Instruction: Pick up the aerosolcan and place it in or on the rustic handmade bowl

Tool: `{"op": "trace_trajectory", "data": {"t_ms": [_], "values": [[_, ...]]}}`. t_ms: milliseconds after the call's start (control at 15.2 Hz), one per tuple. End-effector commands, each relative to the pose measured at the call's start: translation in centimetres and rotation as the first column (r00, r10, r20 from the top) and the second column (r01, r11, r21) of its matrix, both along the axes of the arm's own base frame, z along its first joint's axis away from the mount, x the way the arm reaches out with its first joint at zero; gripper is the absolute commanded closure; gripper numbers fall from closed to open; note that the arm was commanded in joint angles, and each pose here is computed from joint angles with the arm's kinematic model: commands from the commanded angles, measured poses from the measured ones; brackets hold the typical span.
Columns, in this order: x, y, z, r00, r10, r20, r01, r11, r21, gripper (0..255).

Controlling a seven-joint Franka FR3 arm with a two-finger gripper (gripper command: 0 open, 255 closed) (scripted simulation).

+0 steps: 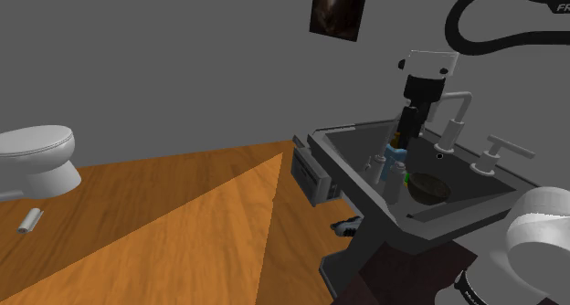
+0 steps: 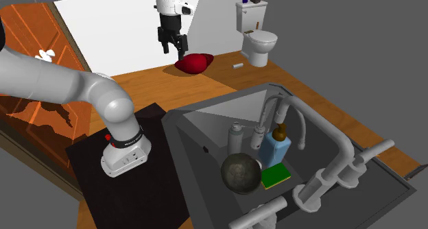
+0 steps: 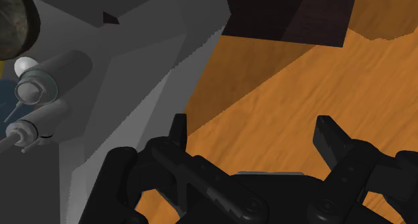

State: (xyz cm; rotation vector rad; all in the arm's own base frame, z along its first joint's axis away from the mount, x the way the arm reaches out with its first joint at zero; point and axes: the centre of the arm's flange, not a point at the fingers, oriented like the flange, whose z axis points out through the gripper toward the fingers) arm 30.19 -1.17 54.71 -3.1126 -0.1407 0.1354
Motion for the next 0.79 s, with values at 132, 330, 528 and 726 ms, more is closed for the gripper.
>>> {"op": "trace_trajectory", "data": {"t_ms": [132, 330, 528, 726], "values": [[0.6, -2.3, -1.4, 1.000, -0.005, 0.000, 0.005, 1.000, 0.006, 0], [1.4, -5.6, -3.6, 1.000, -0.013, -0.001, 0.013, 1.000, 0.015, 0], [2.2, -9.0, -5.8, 1.000, -0.020, -0.001, 0.020, 1.000, 0.024, 0], [3.0, -12.3, -8.0, 1.000, -0.028, -0.001, 0.028, 0.999, 0.033, 0]]}}
